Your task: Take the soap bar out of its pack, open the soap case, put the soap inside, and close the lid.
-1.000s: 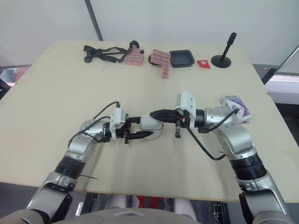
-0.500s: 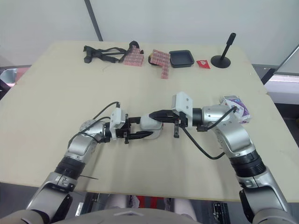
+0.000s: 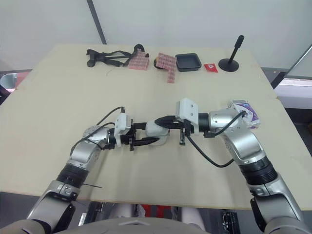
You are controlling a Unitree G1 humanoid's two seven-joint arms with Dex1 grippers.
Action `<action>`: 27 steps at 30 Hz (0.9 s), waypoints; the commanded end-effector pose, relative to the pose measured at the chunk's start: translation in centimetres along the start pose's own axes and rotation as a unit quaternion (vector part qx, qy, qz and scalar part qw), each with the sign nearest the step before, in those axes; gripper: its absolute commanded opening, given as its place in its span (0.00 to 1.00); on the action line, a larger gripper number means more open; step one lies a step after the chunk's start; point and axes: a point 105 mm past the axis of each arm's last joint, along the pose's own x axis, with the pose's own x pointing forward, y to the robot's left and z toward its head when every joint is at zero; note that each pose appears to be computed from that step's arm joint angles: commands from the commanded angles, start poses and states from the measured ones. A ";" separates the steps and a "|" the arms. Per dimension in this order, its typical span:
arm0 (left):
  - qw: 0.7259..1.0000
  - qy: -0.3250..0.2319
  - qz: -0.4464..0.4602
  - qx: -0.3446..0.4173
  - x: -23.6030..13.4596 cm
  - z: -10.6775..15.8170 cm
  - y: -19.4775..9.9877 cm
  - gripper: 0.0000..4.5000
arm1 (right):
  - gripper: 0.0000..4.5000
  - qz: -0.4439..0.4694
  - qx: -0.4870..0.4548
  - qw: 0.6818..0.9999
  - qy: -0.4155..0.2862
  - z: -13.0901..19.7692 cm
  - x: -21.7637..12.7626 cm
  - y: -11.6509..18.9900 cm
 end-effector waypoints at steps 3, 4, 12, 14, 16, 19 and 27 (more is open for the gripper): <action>1.000 -0.017 -0.006 0.025 0.5 1.3 0.0 0.42 | 0.00 0.022 0.037 0.996 0.074 -3.7 0.4 1.3; 1.000 -0.017 -0.006 0.025 0.5 1.3 0.0 0.42 | 0.00 0.022 0.039 0.996 0.075 -3.8 0.4 1.4; 1.000 -0.020 -0.003 0.021 0.5 1.4 0.0 0.42 | 0.00 -0.006 0.050 0.998 0.038 -3.1 -0.1 0.5; 1.000 -0.021 0.000 0.019 0.4 1.4 0.1 0.42 | 0.00 -0.026 0.052 0.998 0.008 -2.2 -0.5 -0.2; 1.000 -0.021 0.002 0.018 0.3 1.4 0.1 0.42 | 0.00 -0.042 0.051 0.998 -0.018 -1.4 -1.4 -1.0; 1.000 -0.021 0.007 0.014 0.0 1.5 0.1 0.42 | 0.13 -0.056 0.049 0.996 -0.051 -0.2 -2.9 -1.7; 0.999 -0.025 0.019 -0.008 -0.4 1.9 0.6 0.42 | 0.70 -0.047 0.039 0.995 -0.082 0.3 -5.5 -0.6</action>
